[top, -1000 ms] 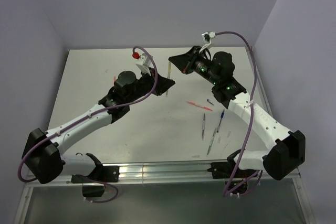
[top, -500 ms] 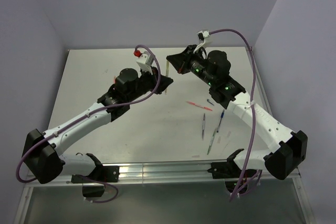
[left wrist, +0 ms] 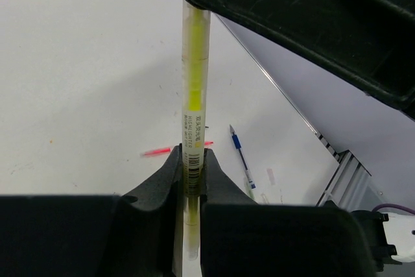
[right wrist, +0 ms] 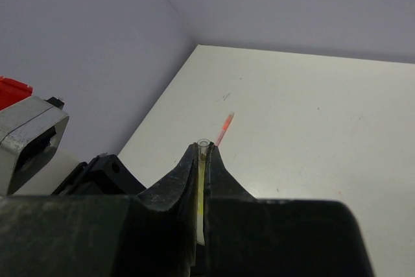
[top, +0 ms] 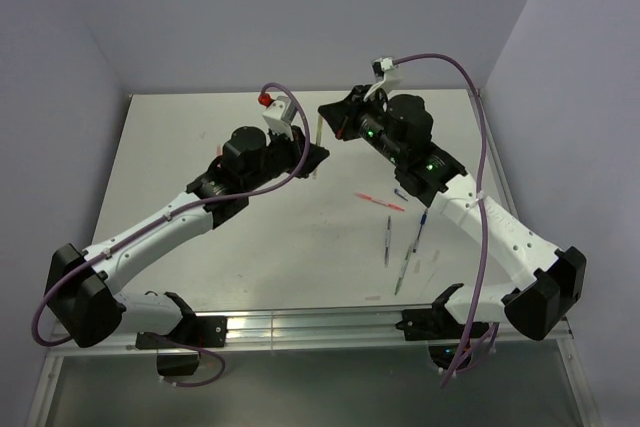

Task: Insert the pens into the pen caps
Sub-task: Press the pen cap onto the pen.

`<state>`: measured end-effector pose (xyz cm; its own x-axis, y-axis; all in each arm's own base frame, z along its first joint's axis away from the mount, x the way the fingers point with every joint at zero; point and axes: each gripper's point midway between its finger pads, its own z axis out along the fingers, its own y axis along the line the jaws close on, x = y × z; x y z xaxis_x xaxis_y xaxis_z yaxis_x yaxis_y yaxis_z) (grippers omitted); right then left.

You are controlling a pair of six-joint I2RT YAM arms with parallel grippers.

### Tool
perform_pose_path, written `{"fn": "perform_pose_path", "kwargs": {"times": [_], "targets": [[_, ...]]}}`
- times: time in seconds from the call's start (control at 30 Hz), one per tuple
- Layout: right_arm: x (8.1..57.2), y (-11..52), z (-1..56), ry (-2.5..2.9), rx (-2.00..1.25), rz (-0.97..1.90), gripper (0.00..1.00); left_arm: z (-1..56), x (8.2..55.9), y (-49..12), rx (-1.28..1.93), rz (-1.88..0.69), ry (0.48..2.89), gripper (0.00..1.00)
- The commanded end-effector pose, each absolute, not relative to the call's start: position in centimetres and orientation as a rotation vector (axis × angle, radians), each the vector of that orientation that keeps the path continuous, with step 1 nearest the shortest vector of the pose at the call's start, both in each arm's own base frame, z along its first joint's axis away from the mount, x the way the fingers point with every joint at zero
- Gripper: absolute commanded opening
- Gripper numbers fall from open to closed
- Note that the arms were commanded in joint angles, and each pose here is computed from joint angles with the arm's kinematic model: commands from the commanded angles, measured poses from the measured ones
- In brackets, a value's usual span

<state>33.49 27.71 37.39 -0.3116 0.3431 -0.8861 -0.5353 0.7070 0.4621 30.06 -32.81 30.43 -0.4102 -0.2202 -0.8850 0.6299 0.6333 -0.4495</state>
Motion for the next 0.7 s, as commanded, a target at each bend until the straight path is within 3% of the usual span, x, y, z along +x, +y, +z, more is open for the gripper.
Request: {"fn": "perform_pose_path", "kwargs": {"times": [0.0, 0.67], "targets": [[29.0, 30.2, 31.4, 1.933, -0.338, 0.926, 0.0, 39.2, 33.4, -30.9, 0.159, -0.94, 1.489, 0.0], [30.3, 30.2, 32.9, 1.928, -0.293, 0.89, 0.0, 36.8, 34.1, -30.2, 0.121, -0.871, 1.583, 0.0]]}}
